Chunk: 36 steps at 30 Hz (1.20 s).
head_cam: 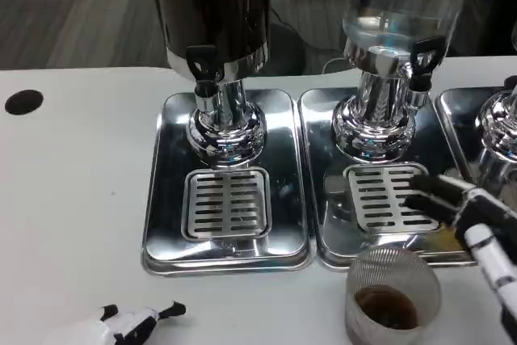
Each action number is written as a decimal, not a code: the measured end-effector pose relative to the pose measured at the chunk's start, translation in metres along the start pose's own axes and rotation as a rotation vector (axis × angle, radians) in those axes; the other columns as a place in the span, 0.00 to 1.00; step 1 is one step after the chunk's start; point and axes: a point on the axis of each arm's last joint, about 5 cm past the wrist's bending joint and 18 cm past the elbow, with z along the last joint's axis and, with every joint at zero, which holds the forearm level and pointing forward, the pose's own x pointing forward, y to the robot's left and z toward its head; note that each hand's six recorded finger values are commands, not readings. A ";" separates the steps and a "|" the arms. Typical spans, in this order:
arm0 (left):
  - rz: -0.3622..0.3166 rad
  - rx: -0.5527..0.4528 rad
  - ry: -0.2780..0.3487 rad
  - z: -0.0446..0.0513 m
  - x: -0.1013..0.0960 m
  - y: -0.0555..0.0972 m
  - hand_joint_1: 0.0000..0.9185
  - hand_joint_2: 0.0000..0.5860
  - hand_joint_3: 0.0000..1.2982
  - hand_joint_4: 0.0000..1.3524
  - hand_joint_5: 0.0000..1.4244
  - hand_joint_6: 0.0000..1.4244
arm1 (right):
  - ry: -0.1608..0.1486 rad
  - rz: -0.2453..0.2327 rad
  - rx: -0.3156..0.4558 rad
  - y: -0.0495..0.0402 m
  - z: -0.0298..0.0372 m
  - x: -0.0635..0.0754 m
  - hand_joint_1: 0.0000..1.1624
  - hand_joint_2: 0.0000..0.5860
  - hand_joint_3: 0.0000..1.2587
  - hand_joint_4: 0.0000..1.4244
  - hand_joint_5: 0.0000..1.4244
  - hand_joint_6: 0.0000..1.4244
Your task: Grasp the cup under the faucet to collect the drink, then remove the cup.
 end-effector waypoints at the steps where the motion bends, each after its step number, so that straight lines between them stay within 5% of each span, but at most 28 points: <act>1: 0.004 -0.006 -0.003 -0.0002 0.000 0.000 0.06 0.18 0.21 0.16 0.19 0.07 | 0.005 -0.001 -0.016 -0.0034 0.0018 0.002 0.18 1.00 0.25 0.13 0.15 0.06; 5: 0.021 -0.016 -0.014 -0.0018 0.002 -0.001 0.03 0.18 0.21 0.16 0.18 0.05 | 0.024 -0.031 -0.139 -0.0232 0.0112 0.007 0.17 1.00 0.25 0.12 0.14 0.05; 8: 0.044 -0.033 -0.029 -0.0028 0.002 -0.002 0.00 0.18 0.20 0.15 0.17 0.04 | 0.055 -0.028 -0.288 -0.0266 0.0145 0.008 0.16 1.00 0.23 0.10 0.11 0.02; 18: 0.160 -0.046 -0.051 -0.0081 0.003 0.000 0.00 0.18 0.11 0.03 0.07 0.00 | 0.066 -0.011 -0.813 -0.0299 0.0253 0.004 0.28 1.00 0.14 0.00 0.01 0.00; 25: 0.242 0.063 -0.084 -0.0029 0.006 -0.001 0.00 0.17 0.08 0.00 0.03 0.00 | 0.140 -0.061 -0.921 -0.0242 0.0173 -0.005 0.31 1.00 0.14 0.00 0.00 0.00; 36: 0.303 0.169 -0.061 0.0037 0.013 0.009 0.00 0.18 0.08 0.01 0.04 0.00 | 0.189 -0.089 -0.934 -0.0167 0.0115 -0.012 0.34 1.00 0.14 0.00 0.01 0.00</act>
